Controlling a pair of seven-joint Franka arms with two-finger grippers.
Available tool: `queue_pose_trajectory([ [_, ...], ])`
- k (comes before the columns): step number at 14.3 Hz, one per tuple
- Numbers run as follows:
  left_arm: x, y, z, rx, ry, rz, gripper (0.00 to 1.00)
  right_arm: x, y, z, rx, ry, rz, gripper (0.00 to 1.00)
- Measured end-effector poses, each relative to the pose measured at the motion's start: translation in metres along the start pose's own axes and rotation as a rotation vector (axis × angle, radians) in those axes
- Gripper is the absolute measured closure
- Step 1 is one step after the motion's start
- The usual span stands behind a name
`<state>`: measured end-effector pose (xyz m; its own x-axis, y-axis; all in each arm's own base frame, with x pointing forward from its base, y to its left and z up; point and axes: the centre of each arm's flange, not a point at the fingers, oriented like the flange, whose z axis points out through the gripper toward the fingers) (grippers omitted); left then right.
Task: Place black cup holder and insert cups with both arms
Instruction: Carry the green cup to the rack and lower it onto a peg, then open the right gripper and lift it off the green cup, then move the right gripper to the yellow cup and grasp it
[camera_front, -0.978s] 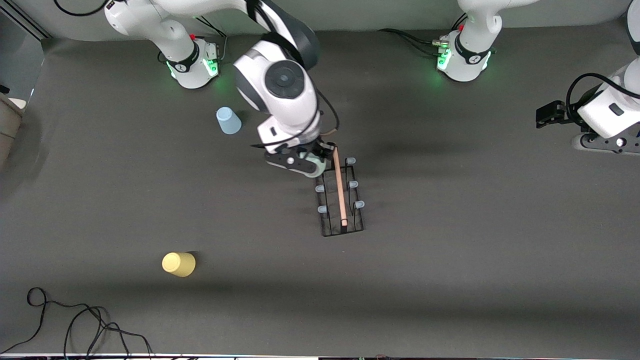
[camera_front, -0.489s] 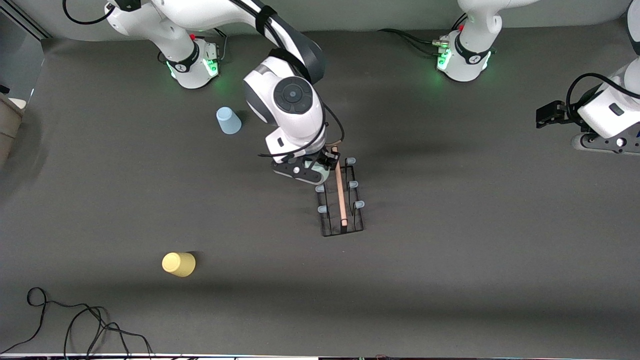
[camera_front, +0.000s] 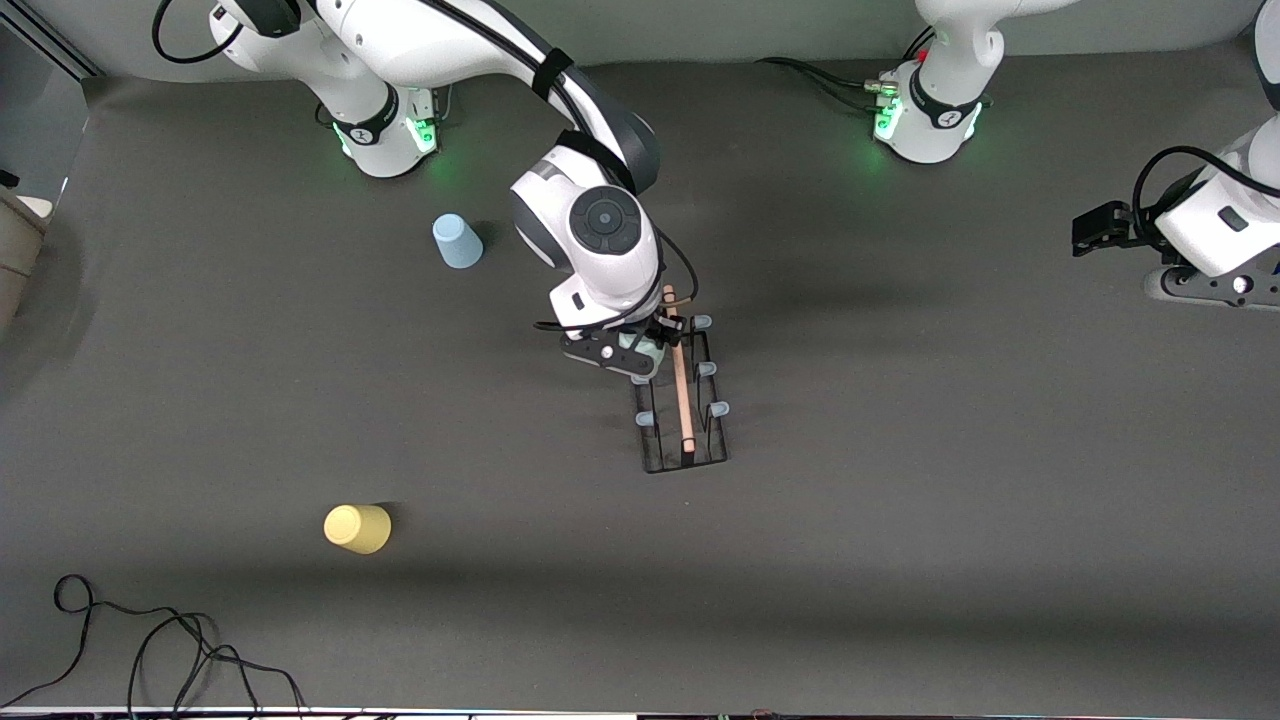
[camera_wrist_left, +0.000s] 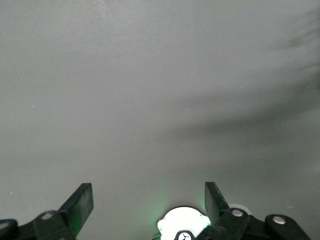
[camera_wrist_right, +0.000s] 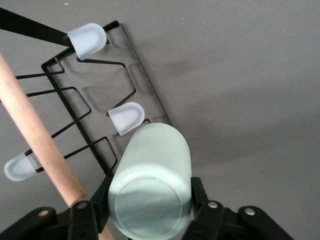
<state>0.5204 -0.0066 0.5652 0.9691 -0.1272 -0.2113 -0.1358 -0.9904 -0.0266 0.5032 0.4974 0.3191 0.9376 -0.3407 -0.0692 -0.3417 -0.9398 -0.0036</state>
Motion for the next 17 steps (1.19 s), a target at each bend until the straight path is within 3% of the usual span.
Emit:
queue_pose_trajectory([
  [4,0.0,0.0,0.0,0.0,0.0,0.0,0.0,0.008,0.002,-0.005,0.008,0.009,0.011,0.01],
  [11,0.0,0.0,0.0,0.0,0.0,0.0,0.0,0.066,0.05,-0.146,0.034,0.037,0.02,0.0],
  [17,0.0,-0.001,0.0,0.0,0.0,-0.001,0.0,0.217,0.196,-0.165,0.002,0.029,-0.182,0.0],
])
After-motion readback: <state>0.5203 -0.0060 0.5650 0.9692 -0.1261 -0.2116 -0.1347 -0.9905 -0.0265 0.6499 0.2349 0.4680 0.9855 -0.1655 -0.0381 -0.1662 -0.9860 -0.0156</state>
